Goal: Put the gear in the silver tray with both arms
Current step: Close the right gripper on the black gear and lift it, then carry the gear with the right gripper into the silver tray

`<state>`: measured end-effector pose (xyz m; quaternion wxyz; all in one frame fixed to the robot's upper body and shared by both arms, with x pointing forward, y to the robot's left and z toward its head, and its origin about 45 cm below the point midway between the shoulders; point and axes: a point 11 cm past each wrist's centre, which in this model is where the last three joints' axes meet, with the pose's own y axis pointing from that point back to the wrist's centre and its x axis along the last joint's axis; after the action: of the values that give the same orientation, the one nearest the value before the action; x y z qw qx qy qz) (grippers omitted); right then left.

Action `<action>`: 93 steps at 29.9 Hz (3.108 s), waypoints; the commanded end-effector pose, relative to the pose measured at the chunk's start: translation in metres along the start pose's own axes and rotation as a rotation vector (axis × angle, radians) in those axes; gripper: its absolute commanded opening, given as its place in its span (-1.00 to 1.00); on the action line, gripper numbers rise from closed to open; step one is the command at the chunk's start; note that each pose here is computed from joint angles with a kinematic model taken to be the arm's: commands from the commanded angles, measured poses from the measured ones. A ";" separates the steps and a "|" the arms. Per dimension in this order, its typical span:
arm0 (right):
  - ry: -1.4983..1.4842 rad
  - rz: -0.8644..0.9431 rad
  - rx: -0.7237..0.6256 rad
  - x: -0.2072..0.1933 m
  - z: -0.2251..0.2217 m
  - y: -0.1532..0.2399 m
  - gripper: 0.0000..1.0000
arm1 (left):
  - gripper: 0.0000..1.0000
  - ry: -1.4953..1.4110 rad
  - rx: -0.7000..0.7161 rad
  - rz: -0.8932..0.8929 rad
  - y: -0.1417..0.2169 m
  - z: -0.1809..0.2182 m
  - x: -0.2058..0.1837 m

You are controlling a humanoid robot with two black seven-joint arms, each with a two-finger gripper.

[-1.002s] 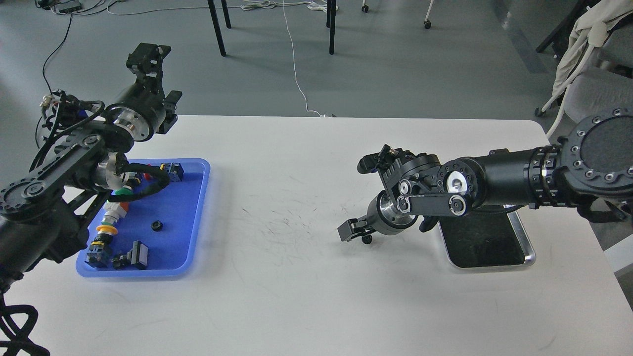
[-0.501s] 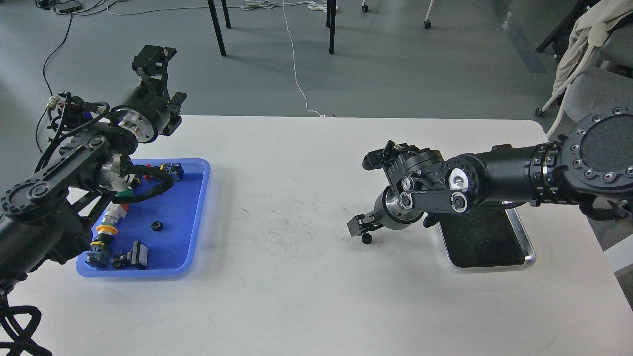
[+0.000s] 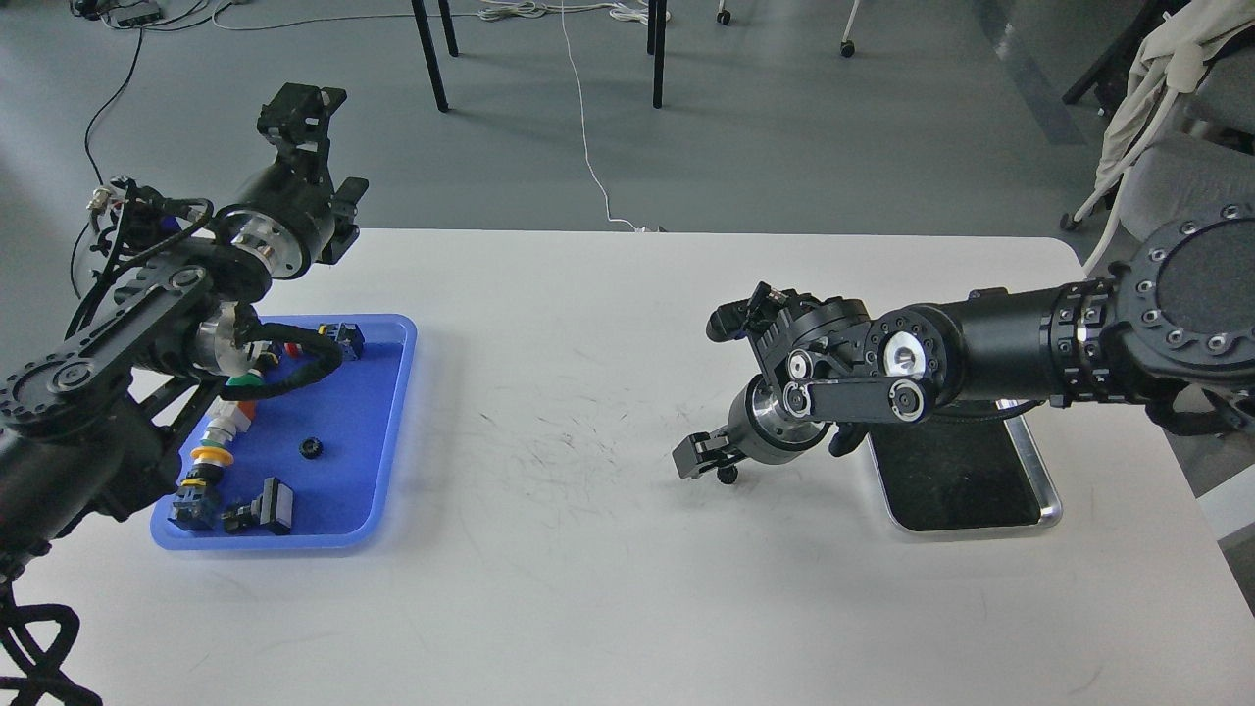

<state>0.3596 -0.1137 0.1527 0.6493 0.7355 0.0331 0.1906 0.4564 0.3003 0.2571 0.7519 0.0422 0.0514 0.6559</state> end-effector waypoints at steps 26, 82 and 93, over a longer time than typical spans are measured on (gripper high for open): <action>-0.007 -0.012 -0.015 -0.002 0.007 -0.004 -0.34 | 0.97 -0.001 -0.003 0.003 0.000 0.001 0.002; -0.502 0.160 -0.120 -0.016 0.214 0.027 -0.57 | 0.98 -0.009 -0.011 0.014 -0.005 0.006 -0.003; -0.555 0.222 0.015 0.010 0.191 0.044 0.88 | 0.98 -0.010 -0.011 0.016 -0.005 0.007 -0.003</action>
<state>0.4164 -0.3063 0.1709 0.6280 0.7469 -0.2123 0.0524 0.4620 0.2968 0.2635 0.7472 0.0414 0.0434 0.6619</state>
